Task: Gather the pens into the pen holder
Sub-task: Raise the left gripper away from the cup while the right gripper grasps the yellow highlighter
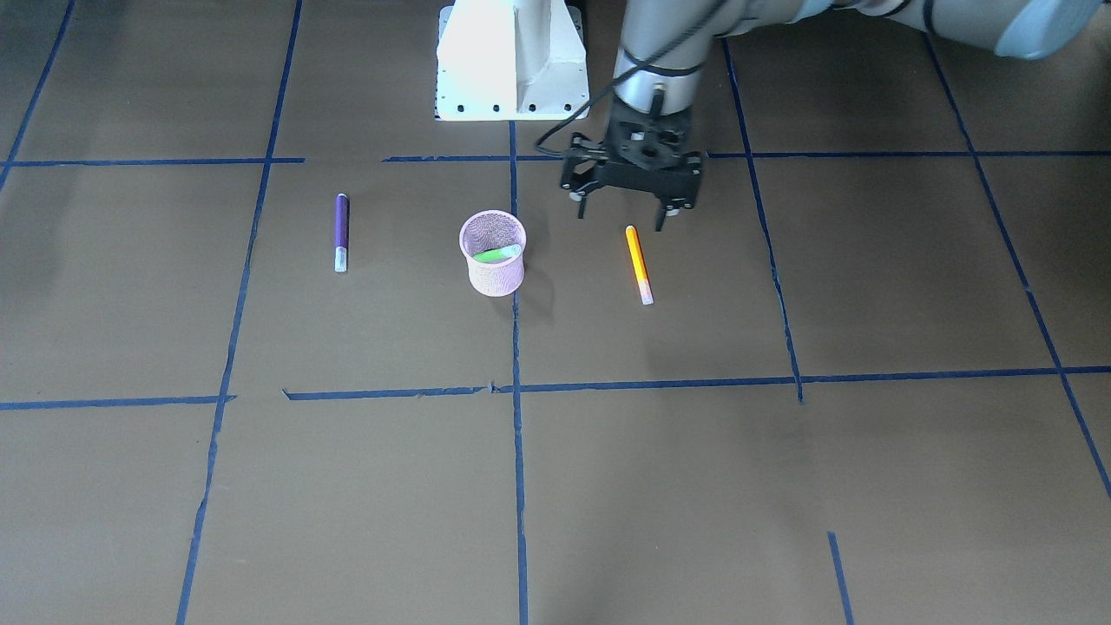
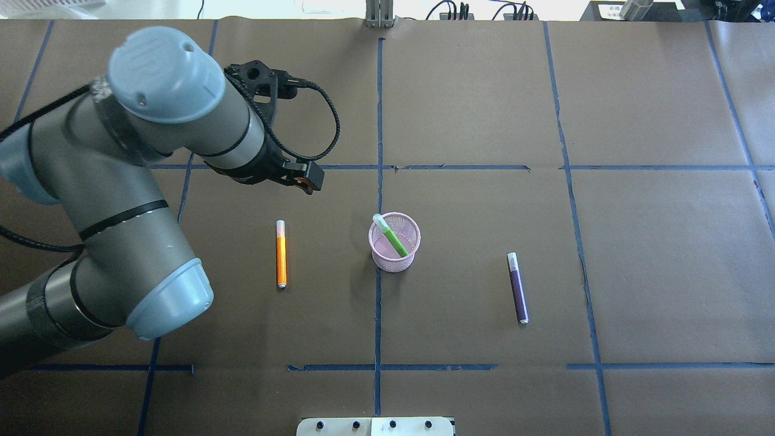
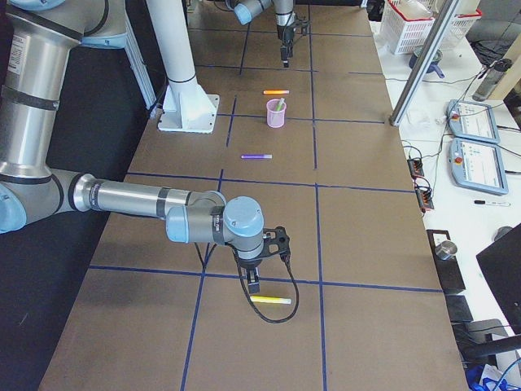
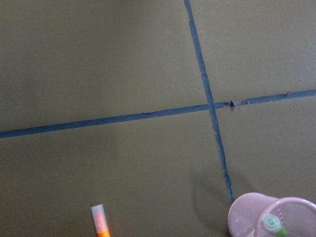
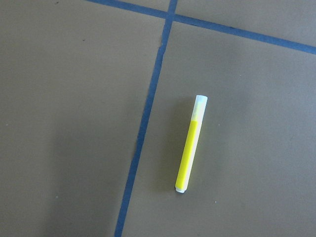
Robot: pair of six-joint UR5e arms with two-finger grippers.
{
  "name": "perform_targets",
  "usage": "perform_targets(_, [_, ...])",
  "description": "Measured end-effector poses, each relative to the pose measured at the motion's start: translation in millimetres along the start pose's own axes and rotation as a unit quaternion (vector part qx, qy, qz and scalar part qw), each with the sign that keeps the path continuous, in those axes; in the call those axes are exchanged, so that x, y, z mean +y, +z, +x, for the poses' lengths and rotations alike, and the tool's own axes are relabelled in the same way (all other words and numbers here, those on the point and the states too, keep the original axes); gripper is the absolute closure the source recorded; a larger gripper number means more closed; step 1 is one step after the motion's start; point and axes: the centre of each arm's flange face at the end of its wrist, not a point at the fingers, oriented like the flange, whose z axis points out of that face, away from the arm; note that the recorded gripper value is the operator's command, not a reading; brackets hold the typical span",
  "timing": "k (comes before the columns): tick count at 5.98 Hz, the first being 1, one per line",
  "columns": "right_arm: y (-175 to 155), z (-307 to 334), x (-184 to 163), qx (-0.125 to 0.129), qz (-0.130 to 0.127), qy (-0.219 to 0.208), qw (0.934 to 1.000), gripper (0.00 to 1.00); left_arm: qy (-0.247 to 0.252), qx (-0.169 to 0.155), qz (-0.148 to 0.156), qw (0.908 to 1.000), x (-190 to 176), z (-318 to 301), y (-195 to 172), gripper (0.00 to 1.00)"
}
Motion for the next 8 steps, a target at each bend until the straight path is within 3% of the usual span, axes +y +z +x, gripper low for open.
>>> perform_targets(3, [81, 23, -35, 0.007, 0.022, 0.064, 0.9977, 0.09, -0.005, 0.009, -0.01, 0.9999, 1, -21, -12, 0.0])
perform_targets(5, [118, 16, -59, 0.002, 0.005, 0.054, 0.9985, 0.17, -0.008, 0.01, -0.01, 0.9999, 1, -22, -13, 0.0])
perform_targets(8, [143, 18, -66, 0.002, -0.018, 0.059, 0.9981, 0.33, -0.009, 0.011, -0.01, 0.9999, 2, -22, -14, 0.0])
